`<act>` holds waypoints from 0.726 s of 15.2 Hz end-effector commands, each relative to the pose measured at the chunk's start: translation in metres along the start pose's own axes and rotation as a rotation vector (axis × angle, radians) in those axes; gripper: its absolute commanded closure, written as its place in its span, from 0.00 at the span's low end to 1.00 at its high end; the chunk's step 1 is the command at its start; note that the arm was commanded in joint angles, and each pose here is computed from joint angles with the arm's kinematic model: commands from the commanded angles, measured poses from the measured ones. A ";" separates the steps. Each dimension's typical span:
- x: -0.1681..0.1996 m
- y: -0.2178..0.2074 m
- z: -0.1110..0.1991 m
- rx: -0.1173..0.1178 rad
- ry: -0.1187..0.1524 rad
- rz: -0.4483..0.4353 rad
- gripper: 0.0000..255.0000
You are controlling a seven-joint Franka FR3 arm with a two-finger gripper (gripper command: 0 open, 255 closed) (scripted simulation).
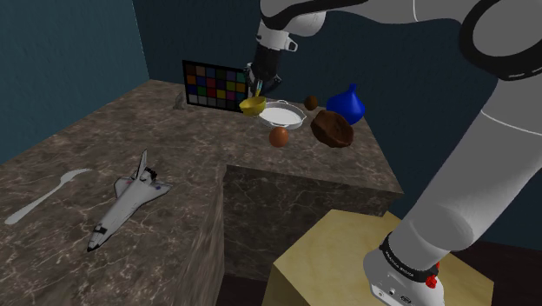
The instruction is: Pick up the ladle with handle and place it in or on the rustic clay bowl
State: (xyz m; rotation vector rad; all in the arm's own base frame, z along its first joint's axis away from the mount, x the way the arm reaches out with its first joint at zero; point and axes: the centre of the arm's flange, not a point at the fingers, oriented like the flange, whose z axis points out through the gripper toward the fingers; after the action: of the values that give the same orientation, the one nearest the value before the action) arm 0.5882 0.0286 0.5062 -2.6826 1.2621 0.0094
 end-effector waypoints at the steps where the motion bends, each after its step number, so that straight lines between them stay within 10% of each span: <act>1: 0.005 0.027 -0.004 0.000 0.000 -0.001 1.00; 11: 0.040 0.152 -0.030 0.000 0.000 -0.001 1.00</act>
State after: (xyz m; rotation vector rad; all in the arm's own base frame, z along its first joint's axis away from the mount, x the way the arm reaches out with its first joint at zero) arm 0.5043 -0.0906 0.5076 -2.6826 1.2628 0.0090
